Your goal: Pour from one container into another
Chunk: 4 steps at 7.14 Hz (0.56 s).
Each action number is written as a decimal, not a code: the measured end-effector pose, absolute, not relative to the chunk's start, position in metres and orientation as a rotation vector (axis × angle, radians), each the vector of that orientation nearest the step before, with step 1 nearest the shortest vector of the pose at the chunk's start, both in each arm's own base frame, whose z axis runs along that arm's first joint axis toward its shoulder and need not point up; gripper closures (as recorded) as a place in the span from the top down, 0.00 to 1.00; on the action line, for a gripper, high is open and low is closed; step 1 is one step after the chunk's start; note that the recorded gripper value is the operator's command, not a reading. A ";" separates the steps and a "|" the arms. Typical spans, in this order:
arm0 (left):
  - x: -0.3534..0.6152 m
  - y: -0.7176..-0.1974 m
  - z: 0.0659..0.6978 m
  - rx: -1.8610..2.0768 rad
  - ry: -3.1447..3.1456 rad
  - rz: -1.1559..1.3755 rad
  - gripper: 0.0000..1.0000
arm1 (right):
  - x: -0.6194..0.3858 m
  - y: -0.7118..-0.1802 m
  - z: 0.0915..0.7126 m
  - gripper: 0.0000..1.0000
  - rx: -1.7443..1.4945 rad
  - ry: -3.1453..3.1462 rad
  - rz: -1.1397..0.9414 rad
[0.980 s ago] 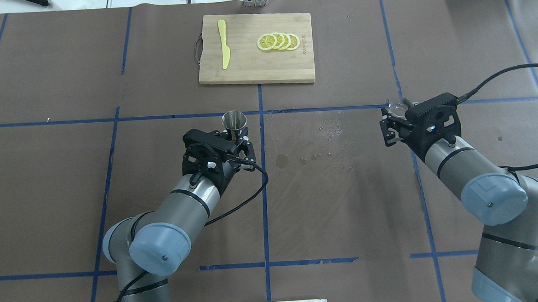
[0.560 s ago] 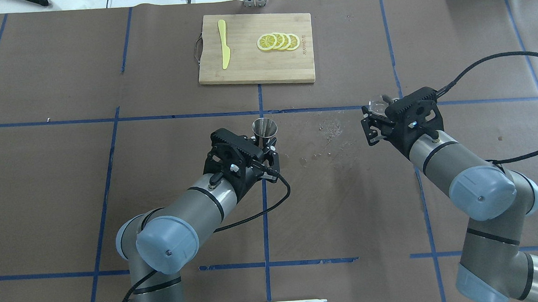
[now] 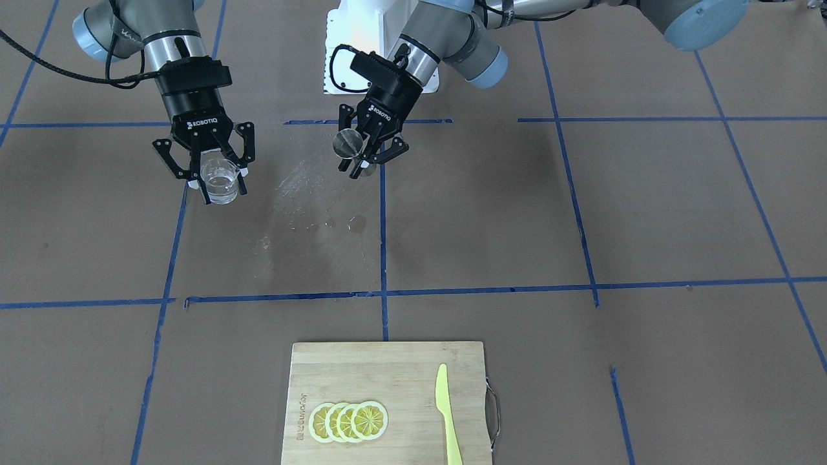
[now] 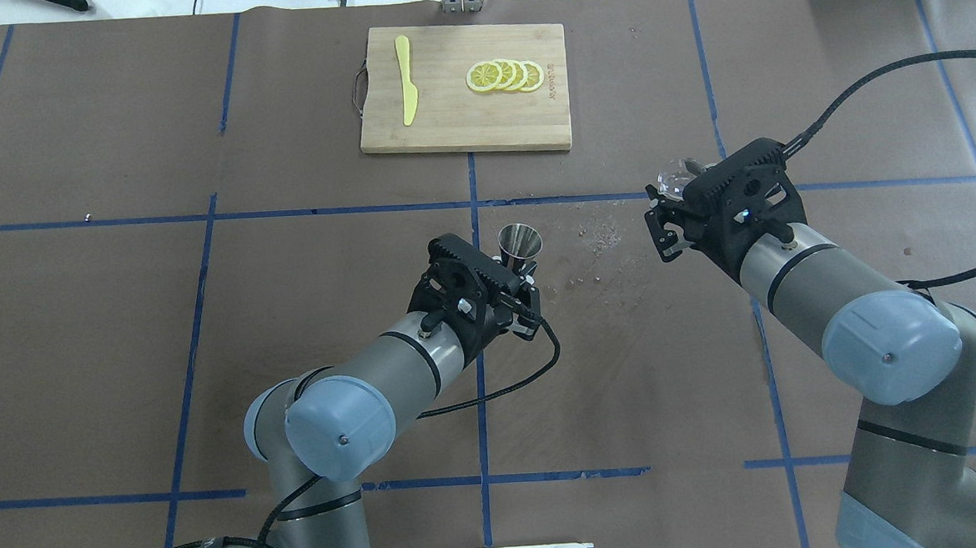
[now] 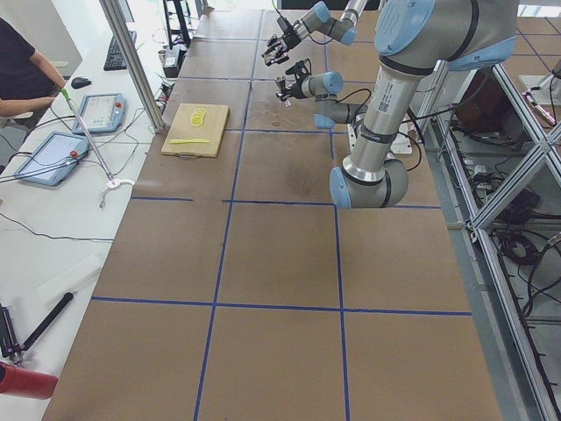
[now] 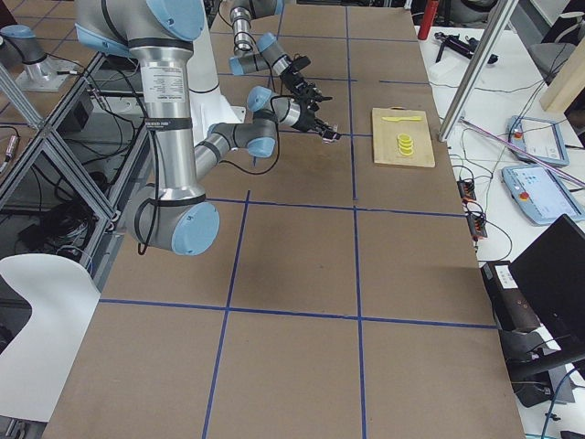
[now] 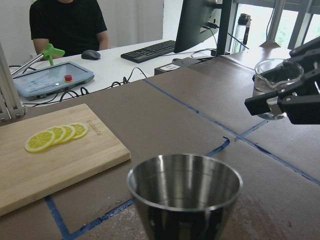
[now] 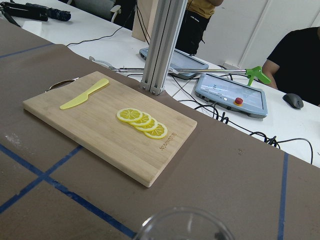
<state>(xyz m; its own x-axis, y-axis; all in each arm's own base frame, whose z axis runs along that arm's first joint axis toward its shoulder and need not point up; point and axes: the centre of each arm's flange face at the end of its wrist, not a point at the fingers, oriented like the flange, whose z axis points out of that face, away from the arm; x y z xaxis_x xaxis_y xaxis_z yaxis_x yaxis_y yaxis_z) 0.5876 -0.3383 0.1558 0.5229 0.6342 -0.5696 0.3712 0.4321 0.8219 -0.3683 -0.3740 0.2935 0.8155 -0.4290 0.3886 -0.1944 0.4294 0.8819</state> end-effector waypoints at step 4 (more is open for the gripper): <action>0.606 -0.348 0.172 1.129 1.109 0.230 0.00 | -0.369 -0.373 0.270 0.00 1.181 -0.576 -0.257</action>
